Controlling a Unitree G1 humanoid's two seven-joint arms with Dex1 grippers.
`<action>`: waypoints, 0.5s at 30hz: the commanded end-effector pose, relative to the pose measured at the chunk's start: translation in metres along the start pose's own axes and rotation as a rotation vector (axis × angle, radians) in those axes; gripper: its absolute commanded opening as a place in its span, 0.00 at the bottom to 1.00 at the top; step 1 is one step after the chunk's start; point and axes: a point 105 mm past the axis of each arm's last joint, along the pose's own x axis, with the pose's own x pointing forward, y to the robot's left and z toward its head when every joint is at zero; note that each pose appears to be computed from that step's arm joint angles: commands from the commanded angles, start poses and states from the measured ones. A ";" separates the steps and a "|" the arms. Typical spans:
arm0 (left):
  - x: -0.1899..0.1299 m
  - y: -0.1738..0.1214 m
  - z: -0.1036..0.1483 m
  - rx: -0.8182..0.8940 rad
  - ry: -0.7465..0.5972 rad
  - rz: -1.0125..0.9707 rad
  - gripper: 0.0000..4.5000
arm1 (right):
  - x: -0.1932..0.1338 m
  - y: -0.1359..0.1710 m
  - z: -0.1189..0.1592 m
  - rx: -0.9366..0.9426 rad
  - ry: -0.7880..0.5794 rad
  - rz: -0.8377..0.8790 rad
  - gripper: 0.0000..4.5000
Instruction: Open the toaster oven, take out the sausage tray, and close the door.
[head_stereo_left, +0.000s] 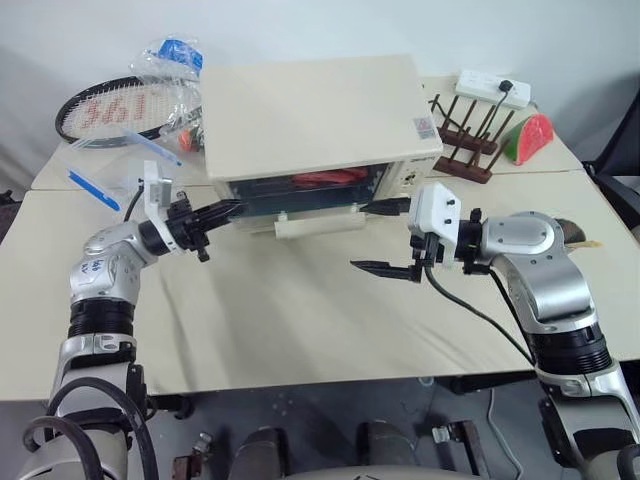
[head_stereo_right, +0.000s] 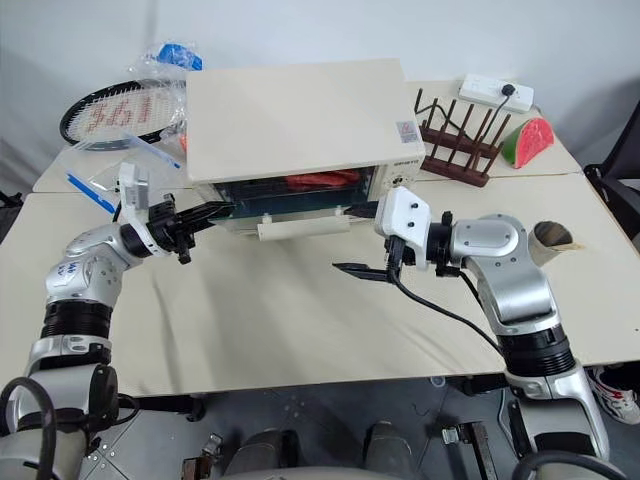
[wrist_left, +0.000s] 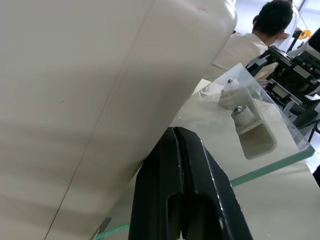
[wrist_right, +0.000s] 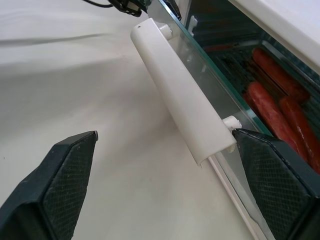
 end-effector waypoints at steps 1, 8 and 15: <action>0.009 -0.001 0.006 0.033 -0.002 -0.028 0.01 | 0.011 0.018 0.001 0.034 -0.018 0.103 1.00; 0.014 -0.001 0.002 0.028 0.007 -0.034 0.01 | 0.013 0.013 0.006 0.021 -0.025 0.104 1.00; 0.017 -0.004 -0.002 0.012 0.023 -0.054 0.01 | 0.006 0.015 0.007 0.014 0.004 0.134 1.00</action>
